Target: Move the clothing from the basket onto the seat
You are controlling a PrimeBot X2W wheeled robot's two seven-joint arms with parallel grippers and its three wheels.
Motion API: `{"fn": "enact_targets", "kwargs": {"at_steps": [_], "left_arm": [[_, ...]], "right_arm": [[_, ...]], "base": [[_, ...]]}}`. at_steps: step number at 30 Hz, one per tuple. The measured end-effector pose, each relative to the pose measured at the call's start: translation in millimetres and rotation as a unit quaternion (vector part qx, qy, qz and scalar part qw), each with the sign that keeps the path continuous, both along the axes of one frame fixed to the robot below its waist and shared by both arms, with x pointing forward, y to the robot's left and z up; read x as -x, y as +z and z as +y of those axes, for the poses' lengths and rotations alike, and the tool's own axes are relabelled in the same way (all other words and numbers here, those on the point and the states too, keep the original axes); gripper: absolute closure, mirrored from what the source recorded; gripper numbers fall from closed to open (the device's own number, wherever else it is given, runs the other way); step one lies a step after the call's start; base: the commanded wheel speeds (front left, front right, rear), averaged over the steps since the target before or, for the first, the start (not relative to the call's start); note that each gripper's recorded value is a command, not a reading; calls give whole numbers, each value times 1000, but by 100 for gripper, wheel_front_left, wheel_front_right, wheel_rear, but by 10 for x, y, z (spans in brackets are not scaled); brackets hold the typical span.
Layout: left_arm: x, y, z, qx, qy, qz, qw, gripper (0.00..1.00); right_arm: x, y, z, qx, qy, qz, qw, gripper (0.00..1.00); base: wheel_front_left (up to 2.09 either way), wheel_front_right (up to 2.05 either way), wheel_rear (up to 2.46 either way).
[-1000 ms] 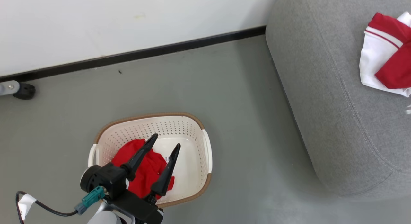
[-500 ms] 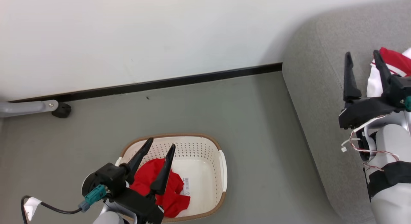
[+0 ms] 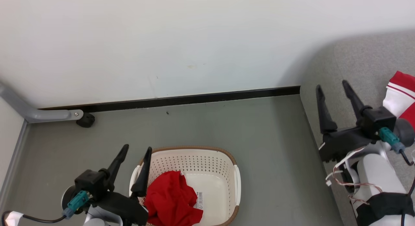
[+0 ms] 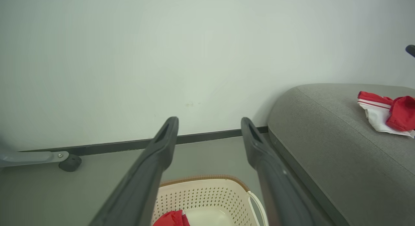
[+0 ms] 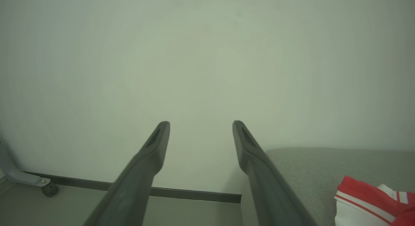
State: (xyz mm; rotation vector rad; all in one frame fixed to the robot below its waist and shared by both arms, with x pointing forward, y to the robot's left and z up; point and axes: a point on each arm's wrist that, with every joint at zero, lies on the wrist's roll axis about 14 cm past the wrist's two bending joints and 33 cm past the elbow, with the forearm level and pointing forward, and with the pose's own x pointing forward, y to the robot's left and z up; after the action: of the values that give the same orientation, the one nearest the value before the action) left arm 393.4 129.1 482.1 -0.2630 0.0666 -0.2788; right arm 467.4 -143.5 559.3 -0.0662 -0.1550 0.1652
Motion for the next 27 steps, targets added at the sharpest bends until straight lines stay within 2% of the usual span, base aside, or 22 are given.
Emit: {"fn": "enact_targets", "kwargs": {"at_steps": [12,20,27], "left_arm": [[49,-140,457,-20,83,22,996,0],[120,-196,602,-32,107,30,993,0],[381,-447,815,-51,139,67,987,0]], "right_arm": [[278,-391,370,-24,58,51,997,0],[493,-627,597,-46,91,87,991,0],[589,-660,780,-59,115,93,987,0]], "base": [[0,0,0],[0,0,0],[0,0,0]]}}
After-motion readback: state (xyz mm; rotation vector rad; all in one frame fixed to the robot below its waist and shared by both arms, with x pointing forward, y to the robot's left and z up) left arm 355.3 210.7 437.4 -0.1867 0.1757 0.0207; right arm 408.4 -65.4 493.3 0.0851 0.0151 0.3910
